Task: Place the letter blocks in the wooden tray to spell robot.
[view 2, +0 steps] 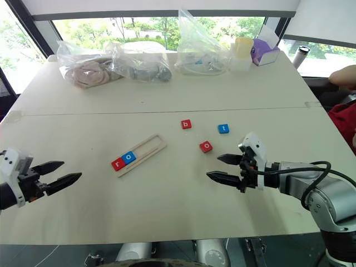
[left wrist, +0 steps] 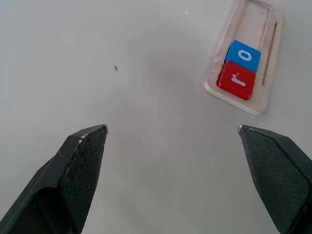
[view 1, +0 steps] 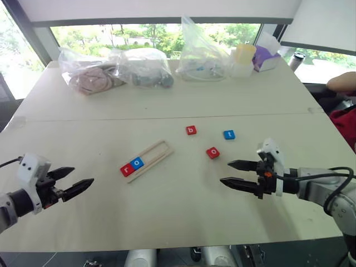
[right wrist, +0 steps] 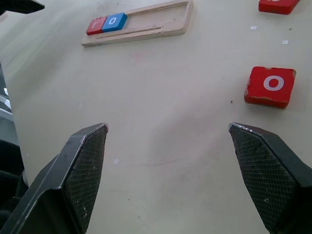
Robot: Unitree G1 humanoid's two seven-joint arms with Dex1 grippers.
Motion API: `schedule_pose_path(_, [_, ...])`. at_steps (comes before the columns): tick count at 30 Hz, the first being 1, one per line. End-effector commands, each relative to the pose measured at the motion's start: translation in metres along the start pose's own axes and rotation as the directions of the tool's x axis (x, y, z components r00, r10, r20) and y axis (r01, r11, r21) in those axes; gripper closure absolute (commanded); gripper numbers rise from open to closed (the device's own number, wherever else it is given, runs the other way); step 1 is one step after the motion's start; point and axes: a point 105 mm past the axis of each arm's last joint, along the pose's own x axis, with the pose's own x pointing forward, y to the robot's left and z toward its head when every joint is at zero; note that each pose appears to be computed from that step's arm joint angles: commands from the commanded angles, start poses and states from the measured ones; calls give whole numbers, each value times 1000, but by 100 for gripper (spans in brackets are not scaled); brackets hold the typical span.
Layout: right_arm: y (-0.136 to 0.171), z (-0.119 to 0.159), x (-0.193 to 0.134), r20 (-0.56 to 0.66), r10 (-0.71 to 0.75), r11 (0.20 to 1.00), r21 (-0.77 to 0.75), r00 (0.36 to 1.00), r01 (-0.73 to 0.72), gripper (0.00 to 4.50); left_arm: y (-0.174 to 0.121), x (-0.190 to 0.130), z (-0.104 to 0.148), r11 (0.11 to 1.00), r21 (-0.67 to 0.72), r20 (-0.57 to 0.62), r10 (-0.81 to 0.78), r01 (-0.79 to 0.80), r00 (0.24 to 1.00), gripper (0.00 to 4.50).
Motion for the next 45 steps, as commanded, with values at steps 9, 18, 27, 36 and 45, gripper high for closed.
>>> schedule_pose_path(9, [0, 7, 3, 16, 9, 999, -45, 1000, -8, 42, -2, -7, 8, 1000, 24, -5, 0, 0, 1000, 0])
schedule_pose_path(18, [3, 15, 6, -9, 30, 996, -85, 999, -31, 42, 15, -8, 26, 987, 150, -18, 57, -54, 998, 0])
schedule_pose_path(27, [41, 31, 27, 37, 174, 981, -99, 984, -170, 20, -17, 16, 42, 953, 279, -67, -100, 115, 993, 0])
schedule_pose_path(36, [62, 22, 45, 0, 198, 972, -132, 980, -196, 20, -39, 69, 5, 929, 339, -97, -127, 152, 987, 0])
schedule_pose_path(45, [65, 15, 51, -31, 191, 965, -177, 981, -194, 20, -46, 90, -6, 914, 375, -92, -131, 156, 987, 0])
